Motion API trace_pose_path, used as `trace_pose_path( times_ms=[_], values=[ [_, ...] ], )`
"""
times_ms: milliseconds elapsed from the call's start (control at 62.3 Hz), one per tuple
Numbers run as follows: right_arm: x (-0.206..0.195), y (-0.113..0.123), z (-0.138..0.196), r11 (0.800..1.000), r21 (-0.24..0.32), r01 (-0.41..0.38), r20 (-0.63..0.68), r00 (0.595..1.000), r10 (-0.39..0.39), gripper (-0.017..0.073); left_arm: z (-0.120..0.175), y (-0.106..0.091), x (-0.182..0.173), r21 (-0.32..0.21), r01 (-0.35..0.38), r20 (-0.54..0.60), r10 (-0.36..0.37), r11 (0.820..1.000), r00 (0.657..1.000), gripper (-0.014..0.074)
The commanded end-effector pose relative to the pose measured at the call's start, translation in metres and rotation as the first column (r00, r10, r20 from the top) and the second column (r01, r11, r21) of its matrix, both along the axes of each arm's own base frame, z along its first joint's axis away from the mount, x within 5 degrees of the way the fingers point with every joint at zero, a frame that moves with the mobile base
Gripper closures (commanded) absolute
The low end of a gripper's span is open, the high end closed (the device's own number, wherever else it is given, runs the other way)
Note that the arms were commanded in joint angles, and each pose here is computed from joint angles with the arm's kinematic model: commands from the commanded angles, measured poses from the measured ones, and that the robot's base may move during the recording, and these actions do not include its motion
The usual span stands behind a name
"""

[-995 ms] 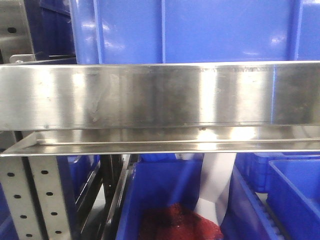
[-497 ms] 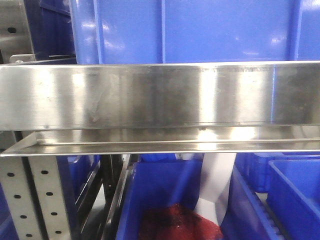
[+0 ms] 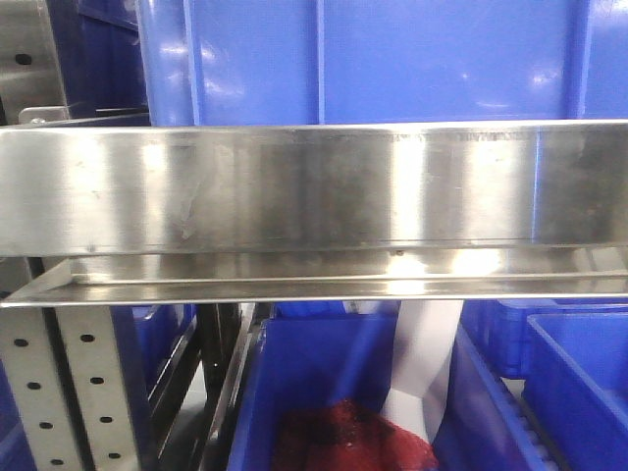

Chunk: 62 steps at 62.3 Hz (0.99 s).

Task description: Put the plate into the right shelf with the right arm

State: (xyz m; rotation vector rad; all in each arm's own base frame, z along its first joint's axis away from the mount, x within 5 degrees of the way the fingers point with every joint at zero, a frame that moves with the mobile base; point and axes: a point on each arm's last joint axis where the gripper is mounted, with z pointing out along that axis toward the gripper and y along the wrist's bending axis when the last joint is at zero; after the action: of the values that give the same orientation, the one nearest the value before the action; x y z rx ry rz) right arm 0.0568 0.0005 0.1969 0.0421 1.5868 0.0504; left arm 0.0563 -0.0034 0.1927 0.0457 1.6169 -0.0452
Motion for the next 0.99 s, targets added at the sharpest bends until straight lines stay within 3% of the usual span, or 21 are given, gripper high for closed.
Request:
trace_pose_path(
  times_ms=[0, 241, 979],
  values=[
    [-0.0015, -0.0004, 0.0096, 1.000, 0.004, 0.005, 0.098, 0.995, -0.005, 0.0505, 0.0050, 0.0003, 0.0000, -0.014, -0.004, 0.083, 0.005, 1.000, 0.997, 0.0640],
    [-0.0015, -0.0004, 0.0096, 1.000, -0.022, 0.007, 0.098, 0.995, -0.005, 0.0505, 0.0050, 0.0003, 0.0000, -0.014, -0.004, 0.083, 0.005, 1.000, 0.997, 0.0640],
    [-0.0015, -0.0004, 0.0096, 1.000, -0.020, 0.007, 0.098, 0.995, -0.005, 0.0505, 0.0050, 0.0003, 0.0000, -0.014, -0.004, 0.083, 0.005, 1.000, 0.997, 0.0640]
  ],
)
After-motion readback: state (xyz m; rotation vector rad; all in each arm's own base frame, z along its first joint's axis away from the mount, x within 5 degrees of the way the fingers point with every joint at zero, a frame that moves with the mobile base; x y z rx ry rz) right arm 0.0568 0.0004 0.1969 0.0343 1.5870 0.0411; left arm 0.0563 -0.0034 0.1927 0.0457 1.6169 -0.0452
